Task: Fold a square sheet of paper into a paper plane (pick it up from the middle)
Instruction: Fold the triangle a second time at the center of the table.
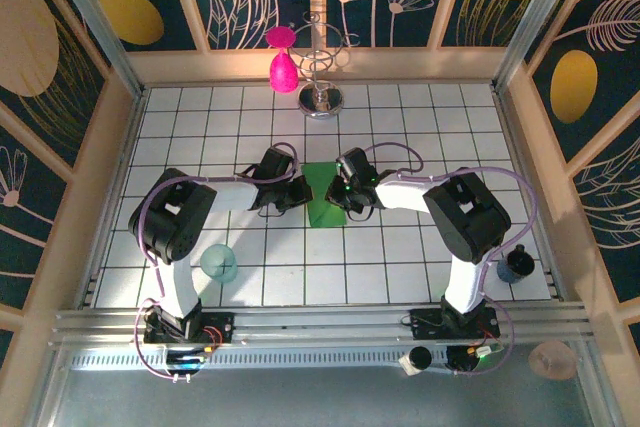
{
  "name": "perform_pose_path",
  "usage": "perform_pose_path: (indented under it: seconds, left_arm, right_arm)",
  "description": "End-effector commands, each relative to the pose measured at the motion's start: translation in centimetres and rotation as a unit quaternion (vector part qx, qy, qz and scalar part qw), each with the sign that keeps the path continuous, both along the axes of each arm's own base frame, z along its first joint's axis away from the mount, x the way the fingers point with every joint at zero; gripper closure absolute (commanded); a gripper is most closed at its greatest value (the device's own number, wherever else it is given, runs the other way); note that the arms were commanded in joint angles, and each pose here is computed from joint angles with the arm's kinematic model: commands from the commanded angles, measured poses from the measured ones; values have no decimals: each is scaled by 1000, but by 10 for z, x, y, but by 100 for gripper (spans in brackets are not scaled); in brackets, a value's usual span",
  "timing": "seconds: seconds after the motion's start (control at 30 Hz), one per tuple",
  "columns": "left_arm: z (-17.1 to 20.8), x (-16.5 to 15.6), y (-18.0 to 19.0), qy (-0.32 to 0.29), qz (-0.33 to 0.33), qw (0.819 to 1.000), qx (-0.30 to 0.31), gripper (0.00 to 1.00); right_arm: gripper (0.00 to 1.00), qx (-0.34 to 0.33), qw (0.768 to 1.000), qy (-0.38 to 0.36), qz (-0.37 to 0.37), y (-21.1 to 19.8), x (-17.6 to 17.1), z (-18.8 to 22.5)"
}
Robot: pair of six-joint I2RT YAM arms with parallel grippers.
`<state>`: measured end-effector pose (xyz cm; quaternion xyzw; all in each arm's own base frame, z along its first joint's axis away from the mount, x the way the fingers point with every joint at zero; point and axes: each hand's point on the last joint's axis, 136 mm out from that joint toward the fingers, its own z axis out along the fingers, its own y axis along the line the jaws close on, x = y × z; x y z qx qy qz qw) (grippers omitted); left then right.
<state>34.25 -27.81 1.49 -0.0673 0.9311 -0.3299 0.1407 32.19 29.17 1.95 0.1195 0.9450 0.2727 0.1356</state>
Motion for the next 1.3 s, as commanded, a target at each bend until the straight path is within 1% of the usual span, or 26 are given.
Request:
perform_pose_path:
  seconds: [0.0, 0.23, 0.5, 0.63, 0.77, 0.87, 0.93, 1.07, 1.13, 1.27]
  left_arm:
    - [0, 2, 4, -5, 1, 1000, 20, 100]
    - [9, 4, 2, -15, -1, 1000, 16, 100]
    - [-1, 2, 5, -5, 2, 1000, 24, 100]
    - [-9, -1, 8, 5, 3, 999, 32, 100]
    - [-13, -4, 11, 8, 3, 999, 40, 100]
    - [-13, -4, 11, 8, 2, 999, 41, 100]
    - [-11, -4, 10, 7, 1, 999, 40, 100]
    - [-11, -4, 10, 7, 1, 999, 39, 100]
    - [-11, -4, 10, 6, 0, 999, 39, 100]
    - [-11, -3, 10, 6, 1, 999, 39, 100]
  right_arm:
    - [82, -20, 1000, 19, 1, -4, -8, -13]
    - [81, -25, 999, 26, -1, -6, -10, -18]
    - [81, -21, 1000, 23, 0, -5, -9, -15]
    - [77, 0, 1000, -12, 2, -2, 1, 13]
    - [68, 22, 997, -75, -4, -6, 11, 60]
    - [67, 38, 995, -96, 4, -6, 10, 78]
    - [68, 62, 993, -96, 24, 2, 7, 81]
    - [79, 117, 988, -80, 64, 29, 2, 81]
    - [84, 119, 988, -66, 69, 35, 4, 72]
    - [90, 103, 992, -37, 66, 40, 4, 52]
